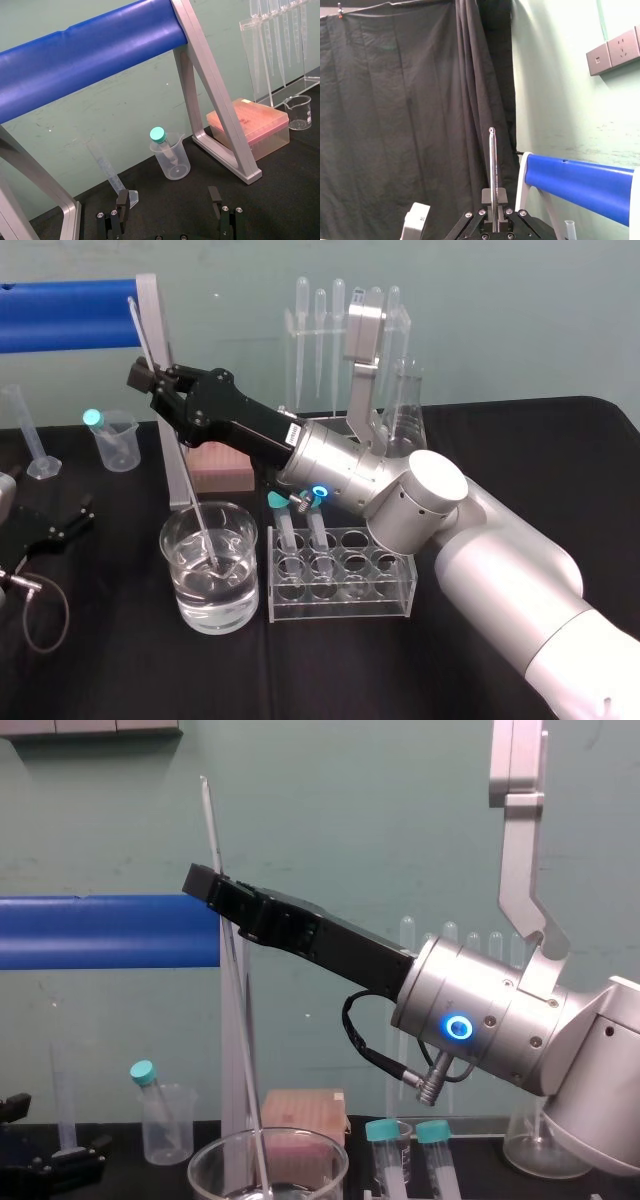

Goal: Hold the thermometer with one hand and immerse one end into the beaker, then reinsert it into the test tube rack.

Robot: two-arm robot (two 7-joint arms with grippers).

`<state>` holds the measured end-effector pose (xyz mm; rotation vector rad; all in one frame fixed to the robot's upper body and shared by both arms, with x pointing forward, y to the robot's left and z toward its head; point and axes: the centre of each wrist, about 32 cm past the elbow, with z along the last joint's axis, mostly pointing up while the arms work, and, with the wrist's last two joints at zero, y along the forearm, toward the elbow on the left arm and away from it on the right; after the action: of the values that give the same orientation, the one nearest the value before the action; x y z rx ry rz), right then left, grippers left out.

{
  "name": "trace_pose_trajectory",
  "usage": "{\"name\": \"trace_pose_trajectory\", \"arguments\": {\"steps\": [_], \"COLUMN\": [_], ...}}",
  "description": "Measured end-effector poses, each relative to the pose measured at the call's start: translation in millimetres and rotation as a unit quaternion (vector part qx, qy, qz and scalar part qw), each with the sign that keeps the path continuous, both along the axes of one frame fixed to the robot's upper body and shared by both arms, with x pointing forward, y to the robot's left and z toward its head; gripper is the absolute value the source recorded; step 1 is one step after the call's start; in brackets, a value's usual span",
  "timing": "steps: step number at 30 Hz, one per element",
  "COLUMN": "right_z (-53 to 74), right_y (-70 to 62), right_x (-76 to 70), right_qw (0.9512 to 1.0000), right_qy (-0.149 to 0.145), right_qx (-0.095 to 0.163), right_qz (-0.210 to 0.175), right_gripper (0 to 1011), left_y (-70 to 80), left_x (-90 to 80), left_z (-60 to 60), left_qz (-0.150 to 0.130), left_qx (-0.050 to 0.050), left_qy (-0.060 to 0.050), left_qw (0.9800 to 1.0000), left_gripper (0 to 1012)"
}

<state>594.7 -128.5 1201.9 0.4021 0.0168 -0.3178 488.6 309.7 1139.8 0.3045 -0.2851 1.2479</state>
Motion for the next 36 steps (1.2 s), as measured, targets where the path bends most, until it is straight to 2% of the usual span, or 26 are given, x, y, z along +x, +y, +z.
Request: {"name": "trace_pose_trajectory", "arguments": {"steps": [36], "right_z": [0.3], "right_y": [0.0], "right_x": [0.1], "right_qw": [1.0], "right_qy": [-0.002], "right_qx": [-0.001], "right_qz": [-0.002], "right_gripper": [57], "left_y": [0.0], "left_x": [0.0], "left_z": [0.0], "left_qz": [0.0], "left_qx": [0.0], "left_qy": [0.0], "left_qw": [1.0], "left_gripper": [1008]}}
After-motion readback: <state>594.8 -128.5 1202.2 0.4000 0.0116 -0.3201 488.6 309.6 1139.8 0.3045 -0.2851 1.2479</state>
